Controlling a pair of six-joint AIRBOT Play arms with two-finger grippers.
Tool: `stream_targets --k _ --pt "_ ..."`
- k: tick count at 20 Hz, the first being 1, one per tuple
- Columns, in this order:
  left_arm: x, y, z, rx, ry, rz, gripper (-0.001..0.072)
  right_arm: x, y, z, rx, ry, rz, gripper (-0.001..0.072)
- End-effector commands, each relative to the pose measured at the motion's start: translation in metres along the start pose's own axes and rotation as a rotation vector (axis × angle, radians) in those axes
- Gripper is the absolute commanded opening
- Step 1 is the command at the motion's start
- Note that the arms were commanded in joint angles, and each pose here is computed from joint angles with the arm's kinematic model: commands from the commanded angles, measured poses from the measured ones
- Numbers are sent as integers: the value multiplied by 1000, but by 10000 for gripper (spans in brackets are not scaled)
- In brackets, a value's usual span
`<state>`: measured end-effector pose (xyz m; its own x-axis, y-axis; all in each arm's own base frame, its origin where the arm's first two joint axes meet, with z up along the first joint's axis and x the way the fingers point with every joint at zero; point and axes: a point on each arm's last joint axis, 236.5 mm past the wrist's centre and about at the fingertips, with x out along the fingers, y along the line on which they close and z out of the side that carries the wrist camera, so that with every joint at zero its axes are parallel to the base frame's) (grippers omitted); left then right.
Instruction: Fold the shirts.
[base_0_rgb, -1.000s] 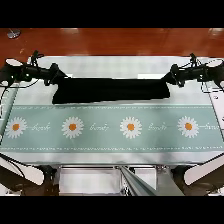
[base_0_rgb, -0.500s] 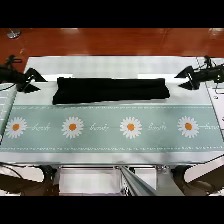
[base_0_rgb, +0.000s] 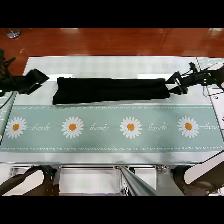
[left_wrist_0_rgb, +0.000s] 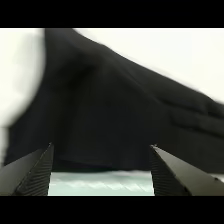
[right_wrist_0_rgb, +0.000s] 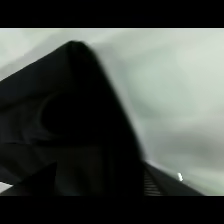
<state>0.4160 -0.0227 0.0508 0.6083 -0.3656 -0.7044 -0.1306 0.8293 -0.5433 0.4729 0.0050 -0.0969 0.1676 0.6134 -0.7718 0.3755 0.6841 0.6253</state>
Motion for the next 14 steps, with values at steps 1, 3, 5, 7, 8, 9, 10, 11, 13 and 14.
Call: stream_targets --k 1,3,5,7,8,9,10,11,13,14 --pt "12 -41 -28 86 47 -59 703 17 15 -26 -37 99 -12 358" --pt "24 -60 -48 136 102 -88 701 13 22 -39 -98 138 -31 33" --pt "38 -77 -69 176 163 -114 573 -3 34 -36 -149 86 -58 27" --pt "49 -98 -85 216 204 -157 18 -37 50 -33 -206 0 -85 26" --pt "51 -115 -90 244 214 -199 20 -56 56 -38 -238 -28 -99 26" --pt "52 -133 -93 280 215 -238 20 -75 59 -48 -279 -52 -122 26" --pt "53 -151 -95 335 210 -267 19 -91 58 -60 -299 -83 -153 26" --pt "56 -168 -99 388 210 -284 18 -108 55 -76 -309 -121 -180 26" --pt "67 -195 -115 520 238 -276 16 -133 56 -114 -336 -201 -200 26" --pt "77 -207 -125 562 260 -254 16 -143 58 -134 -351 -240 -202 26"
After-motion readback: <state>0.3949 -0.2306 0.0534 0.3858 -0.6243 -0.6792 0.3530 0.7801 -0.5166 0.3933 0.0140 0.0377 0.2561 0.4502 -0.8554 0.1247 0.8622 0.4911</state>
